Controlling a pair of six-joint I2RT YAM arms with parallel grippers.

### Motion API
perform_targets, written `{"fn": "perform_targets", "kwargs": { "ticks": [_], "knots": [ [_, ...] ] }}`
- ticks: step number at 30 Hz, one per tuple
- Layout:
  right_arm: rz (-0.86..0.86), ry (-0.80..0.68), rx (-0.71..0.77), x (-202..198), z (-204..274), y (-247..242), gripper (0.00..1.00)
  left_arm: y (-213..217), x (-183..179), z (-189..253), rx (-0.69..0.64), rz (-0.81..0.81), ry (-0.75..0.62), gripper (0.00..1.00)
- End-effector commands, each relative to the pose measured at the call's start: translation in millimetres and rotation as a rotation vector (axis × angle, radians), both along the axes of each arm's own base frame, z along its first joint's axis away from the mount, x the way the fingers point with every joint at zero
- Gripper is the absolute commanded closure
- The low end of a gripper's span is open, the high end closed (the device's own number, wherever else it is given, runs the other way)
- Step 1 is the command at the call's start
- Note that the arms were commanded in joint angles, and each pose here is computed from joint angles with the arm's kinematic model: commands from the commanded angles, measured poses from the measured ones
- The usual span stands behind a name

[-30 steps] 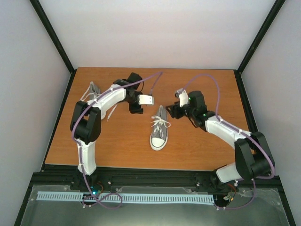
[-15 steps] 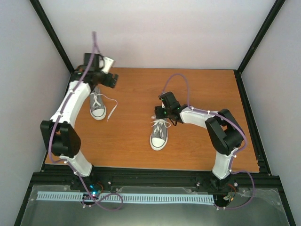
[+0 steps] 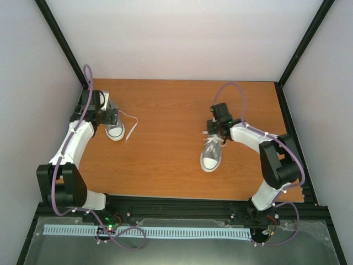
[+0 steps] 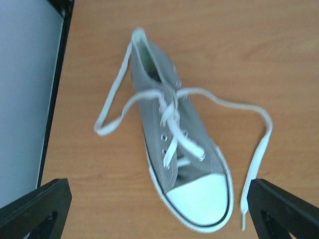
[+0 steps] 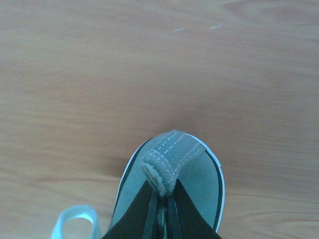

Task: Tie the shoes
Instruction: Move the shoe to the center of the board, then pick up the shoe from the center of the board.

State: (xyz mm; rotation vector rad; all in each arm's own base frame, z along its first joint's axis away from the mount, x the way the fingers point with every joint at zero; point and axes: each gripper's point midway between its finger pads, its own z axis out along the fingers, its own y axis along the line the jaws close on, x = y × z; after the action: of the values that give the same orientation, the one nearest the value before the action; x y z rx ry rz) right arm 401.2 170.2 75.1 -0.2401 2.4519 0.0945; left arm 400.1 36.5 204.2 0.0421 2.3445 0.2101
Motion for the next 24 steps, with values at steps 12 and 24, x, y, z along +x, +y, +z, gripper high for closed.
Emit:
{"fn": "perform_targets", "kwargs": {
  "ticks": [12,24],
  "knots": [
    [-0.056,0.059,-0.042,49,-8,-90,0.55,16,34,-55,0.099,-0.015,0.213,0.18],
    [-0.003,0.01,-0.013,33,37,-85,0.43,54,137,-144,0.046,0.211,0.414,0.01]
  ]
}}
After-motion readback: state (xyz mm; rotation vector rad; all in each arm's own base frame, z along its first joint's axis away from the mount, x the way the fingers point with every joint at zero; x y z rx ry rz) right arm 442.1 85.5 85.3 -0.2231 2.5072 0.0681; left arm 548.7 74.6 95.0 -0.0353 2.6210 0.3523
